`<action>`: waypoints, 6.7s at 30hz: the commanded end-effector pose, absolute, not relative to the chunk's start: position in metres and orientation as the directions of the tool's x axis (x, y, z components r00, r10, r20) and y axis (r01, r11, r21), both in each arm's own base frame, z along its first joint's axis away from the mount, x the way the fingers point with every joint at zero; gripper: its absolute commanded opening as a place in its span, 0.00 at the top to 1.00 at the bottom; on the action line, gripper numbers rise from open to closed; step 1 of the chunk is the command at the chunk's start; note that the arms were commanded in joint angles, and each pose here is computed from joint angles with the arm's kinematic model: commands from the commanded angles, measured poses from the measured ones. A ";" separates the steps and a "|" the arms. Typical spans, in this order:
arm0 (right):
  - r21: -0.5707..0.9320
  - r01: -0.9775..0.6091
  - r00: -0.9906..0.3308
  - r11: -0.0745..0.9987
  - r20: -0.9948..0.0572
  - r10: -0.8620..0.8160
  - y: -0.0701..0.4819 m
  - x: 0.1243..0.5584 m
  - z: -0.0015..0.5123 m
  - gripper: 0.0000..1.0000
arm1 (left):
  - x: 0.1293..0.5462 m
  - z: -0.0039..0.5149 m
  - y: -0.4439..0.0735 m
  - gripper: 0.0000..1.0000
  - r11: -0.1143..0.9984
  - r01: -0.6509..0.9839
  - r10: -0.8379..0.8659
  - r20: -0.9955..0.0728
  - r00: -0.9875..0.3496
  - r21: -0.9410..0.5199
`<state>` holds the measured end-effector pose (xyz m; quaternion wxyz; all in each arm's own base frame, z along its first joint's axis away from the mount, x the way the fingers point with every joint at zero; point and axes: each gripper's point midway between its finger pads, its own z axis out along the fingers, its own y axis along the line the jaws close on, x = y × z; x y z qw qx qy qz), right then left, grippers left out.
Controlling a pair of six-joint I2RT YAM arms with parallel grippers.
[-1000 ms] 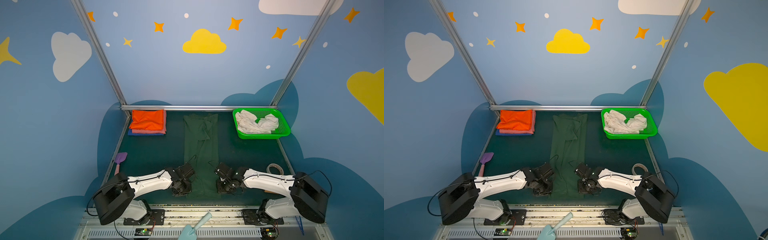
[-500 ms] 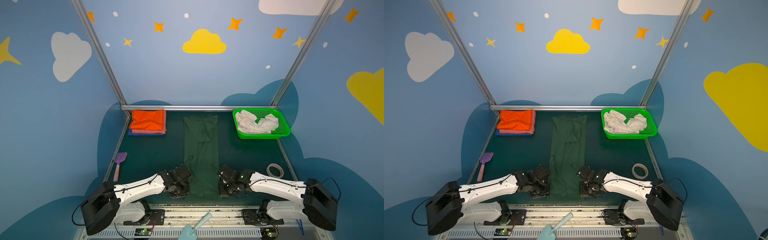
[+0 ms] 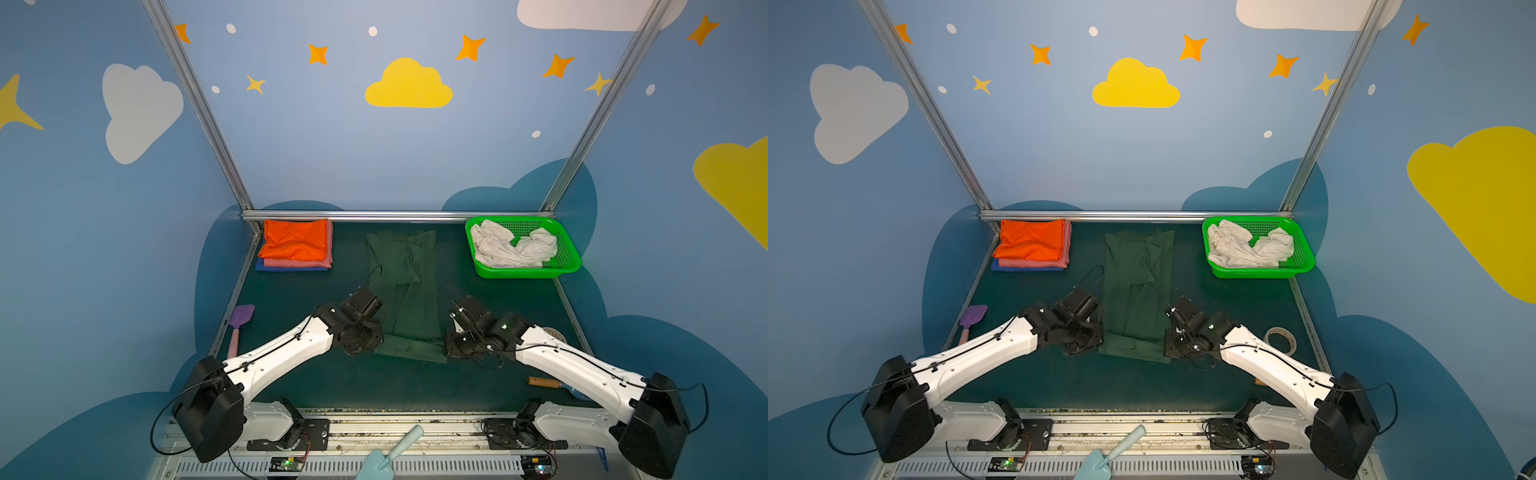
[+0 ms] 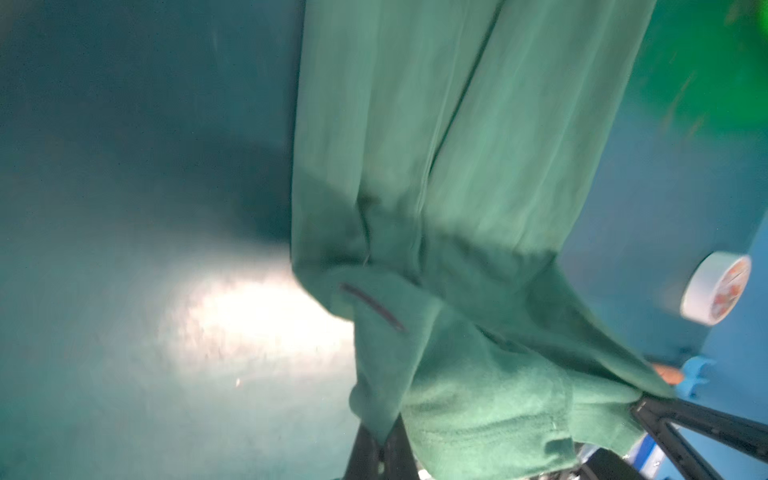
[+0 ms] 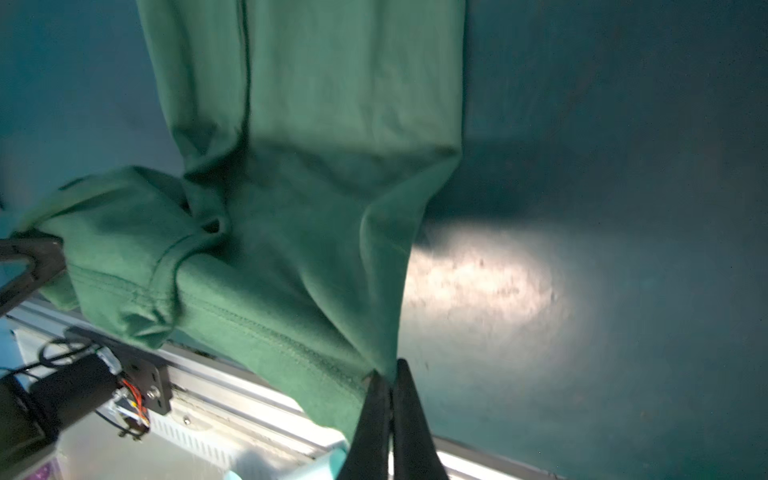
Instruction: Fold and stack the t-shirts
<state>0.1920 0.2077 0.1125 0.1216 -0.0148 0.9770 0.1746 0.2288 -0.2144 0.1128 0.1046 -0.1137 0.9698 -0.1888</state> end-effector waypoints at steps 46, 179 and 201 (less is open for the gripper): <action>0.417 -0.051 -0.995 0.908 -0.097 -0.012 0.227 0.429 0.056 0.90 | 0.466 0.050 -0.200 0.91 0.866 -0.216 -0.257 -0.031 -0.966 -0.451; 0.522 0.108 -0.989 0.846 -0.030 0.145 0.221 0.304 0.028 0.85 | 0.331 0.020 -0.194 0.93 0.811 -0.367 -0.395 0.036 -0.918 -0.455; 0.461 0.066 -0.992 0.885 -0.063 0.107 0.209 0.215 0.047 1.00 | 0.236 0.045 -0.174 0.95 0.858 -0.330 -0.372 -0.033 -0.927 -0.393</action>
